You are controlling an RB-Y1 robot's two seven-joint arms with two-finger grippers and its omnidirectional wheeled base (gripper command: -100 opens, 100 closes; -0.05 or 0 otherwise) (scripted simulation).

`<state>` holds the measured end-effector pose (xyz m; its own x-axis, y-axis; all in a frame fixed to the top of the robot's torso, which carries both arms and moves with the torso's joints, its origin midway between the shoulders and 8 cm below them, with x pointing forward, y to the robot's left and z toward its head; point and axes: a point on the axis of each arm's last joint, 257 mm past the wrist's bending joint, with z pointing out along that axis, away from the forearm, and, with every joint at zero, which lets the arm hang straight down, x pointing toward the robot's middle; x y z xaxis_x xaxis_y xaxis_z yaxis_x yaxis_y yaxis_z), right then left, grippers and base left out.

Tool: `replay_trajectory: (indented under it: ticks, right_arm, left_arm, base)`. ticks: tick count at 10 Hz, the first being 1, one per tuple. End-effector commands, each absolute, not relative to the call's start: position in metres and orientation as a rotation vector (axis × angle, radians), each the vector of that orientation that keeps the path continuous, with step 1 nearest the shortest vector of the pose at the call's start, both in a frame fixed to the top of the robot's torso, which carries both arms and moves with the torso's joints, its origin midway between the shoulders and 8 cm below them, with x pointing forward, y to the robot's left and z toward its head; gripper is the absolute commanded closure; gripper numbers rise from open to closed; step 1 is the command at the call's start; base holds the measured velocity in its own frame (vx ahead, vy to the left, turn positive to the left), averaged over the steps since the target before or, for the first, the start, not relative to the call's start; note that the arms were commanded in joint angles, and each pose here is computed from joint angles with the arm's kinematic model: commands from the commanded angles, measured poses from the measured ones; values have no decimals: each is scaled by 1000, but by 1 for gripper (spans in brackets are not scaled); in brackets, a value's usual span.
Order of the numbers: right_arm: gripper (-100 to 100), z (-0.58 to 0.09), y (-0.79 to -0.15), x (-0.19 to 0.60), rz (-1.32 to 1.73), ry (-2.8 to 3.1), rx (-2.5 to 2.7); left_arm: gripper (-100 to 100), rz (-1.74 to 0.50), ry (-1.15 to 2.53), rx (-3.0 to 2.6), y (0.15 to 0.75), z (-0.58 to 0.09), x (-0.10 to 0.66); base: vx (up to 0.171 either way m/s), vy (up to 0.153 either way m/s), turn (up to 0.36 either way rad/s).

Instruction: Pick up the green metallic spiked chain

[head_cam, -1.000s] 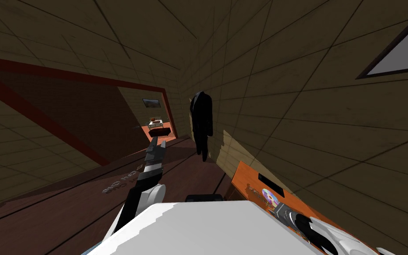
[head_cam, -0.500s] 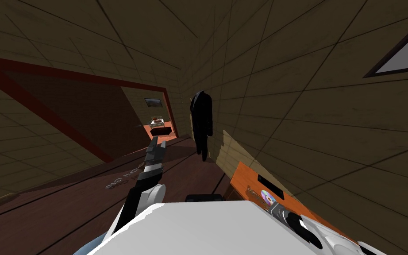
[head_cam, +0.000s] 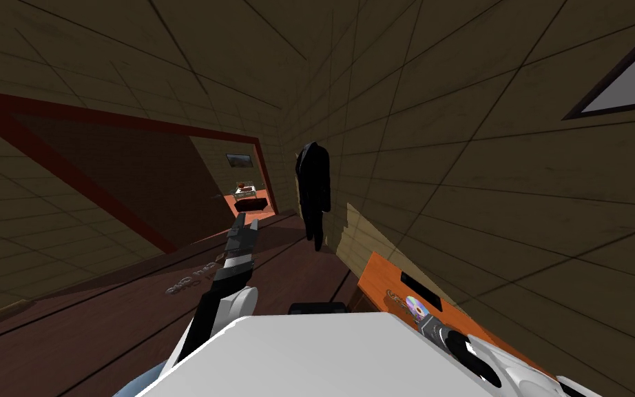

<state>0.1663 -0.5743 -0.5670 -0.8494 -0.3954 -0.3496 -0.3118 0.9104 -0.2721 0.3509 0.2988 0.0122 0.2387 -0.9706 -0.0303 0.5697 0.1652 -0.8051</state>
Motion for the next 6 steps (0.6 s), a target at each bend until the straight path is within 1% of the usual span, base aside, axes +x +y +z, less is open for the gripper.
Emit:
replay_trajectory:
  ticks: [1, 2, 3, 5, 6]
  right_arm:
    - [100, -567, -574, 166, -288, 2669, -516]
    - [0, -567, -574, 166, -288, 2669, -516]
    - [100, -560, -582, 164, -287, 2668, -518]
    - [100, -551, -591, 161, -284, 2666, -529]
    - [100, -553, -588, 161, -286, 2667, -526]
  left_arm:
    - [0, -1211, 642, -771, 299, 12, 351]
    - [0, -1211, 642, -771, 299, 12, 351]
    - [0, -1211, 642, -771, 299, 12, 351]
    - [0, -1211, 642, -771, 299, 12, 351]
    - [0, -1211, 642, -771, 299, 12, 351]
  base:
    - [0, 0, 0]
    - [0, 0, 0]
    - [7, 43, -74]
    - [16, 68, -55]
    - [3, 34, -22]
